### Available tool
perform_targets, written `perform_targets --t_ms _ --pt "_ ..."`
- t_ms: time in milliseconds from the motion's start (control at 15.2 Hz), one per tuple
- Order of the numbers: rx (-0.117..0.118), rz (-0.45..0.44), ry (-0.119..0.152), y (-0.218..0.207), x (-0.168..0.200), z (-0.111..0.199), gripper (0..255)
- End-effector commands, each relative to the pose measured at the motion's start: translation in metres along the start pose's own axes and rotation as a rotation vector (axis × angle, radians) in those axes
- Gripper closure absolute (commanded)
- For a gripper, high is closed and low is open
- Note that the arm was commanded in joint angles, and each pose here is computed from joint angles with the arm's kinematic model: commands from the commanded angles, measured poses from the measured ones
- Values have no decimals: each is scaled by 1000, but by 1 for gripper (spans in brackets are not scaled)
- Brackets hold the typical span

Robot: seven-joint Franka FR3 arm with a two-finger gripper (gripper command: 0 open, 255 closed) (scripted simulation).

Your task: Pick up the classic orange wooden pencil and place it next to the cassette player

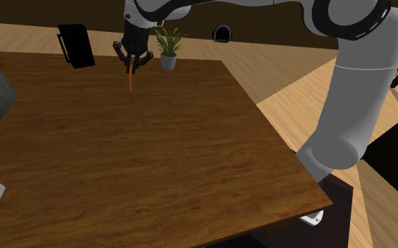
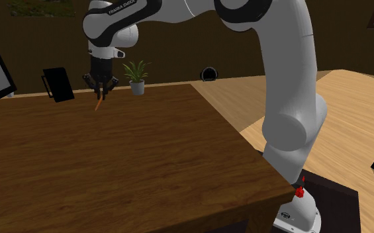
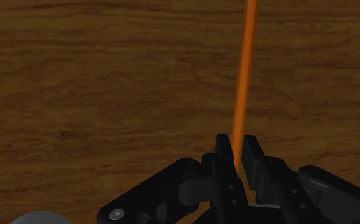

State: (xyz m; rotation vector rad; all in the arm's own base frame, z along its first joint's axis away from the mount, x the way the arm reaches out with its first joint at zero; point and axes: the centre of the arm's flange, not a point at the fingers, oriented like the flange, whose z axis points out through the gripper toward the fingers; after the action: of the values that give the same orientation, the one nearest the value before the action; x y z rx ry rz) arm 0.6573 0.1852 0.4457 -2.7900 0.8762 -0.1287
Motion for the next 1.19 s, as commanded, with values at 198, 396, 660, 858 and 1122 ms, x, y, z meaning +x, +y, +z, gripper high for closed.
perform_targets --t_ms 198,396,660,858,1122 --pt "0 0 0 0 0 0 0" --pt "0 0 0 0 0 -13 0" --pt "0 0 0 0 0 -50 0" --pt "0 0 0 0 0 -50 0" --pt "0 0 0 0 0 -50 0"
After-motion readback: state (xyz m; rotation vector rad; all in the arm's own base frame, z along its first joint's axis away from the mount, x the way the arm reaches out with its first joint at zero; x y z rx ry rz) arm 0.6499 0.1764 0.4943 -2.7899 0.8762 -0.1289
